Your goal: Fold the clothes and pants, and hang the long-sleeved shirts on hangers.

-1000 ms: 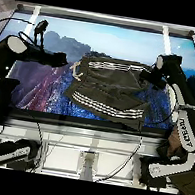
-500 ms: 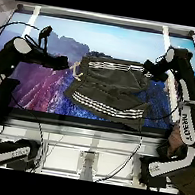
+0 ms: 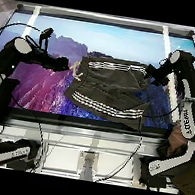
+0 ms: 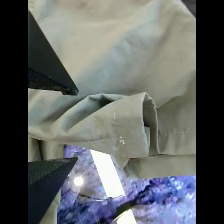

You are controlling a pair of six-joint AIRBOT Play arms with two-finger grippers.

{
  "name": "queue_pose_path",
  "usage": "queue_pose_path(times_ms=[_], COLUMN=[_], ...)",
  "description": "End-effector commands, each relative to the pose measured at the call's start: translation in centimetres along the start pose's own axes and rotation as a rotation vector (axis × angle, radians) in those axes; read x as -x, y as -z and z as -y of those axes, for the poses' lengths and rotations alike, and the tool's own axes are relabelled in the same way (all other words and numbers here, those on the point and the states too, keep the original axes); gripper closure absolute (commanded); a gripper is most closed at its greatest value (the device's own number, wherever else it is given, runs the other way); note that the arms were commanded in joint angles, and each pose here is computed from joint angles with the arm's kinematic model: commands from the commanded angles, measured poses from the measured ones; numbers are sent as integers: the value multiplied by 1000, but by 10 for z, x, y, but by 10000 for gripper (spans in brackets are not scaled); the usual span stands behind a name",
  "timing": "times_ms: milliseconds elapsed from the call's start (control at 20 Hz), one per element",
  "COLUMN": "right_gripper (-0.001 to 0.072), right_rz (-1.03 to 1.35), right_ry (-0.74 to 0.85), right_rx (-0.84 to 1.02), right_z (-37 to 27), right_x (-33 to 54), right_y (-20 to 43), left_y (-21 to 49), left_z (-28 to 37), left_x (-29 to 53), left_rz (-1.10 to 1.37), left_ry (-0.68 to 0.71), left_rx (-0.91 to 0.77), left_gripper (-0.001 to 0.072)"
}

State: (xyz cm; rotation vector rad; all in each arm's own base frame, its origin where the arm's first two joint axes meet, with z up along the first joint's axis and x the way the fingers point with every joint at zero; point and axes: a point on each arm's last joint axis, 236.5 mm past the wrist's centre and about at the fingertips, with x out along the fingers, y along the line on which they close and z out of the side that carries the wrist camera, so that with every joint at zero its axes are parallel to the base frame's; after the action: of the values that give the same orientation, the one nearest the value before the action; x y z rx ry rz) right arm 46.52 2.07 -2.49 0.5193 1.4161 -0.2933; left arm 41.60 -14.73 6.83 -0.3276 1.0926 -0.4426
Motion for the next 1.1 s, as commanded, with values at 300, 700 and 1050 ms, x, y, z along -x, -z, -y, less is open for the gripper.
queue_pose_path(times_ms=[300, 700, 1050], right_gripper=[301, 708, 568], right_rz=[-107, -48, -161], right_ry=[-20, 136, 290], right_rx=[31, -10, -114], right_z=[-4, 35, 73], right_x=[-39, -7, 38], right_y=[12, 6, 46], left_y=[2, 4, 4], left_z=[0, 1, 1], left_x=[0, 0, 0], left_rz=[-10, -17, -17], left_ry=[2, 3, 3], left_rx=[-1, 0, 0], left_gripper=[695, 696, 695])
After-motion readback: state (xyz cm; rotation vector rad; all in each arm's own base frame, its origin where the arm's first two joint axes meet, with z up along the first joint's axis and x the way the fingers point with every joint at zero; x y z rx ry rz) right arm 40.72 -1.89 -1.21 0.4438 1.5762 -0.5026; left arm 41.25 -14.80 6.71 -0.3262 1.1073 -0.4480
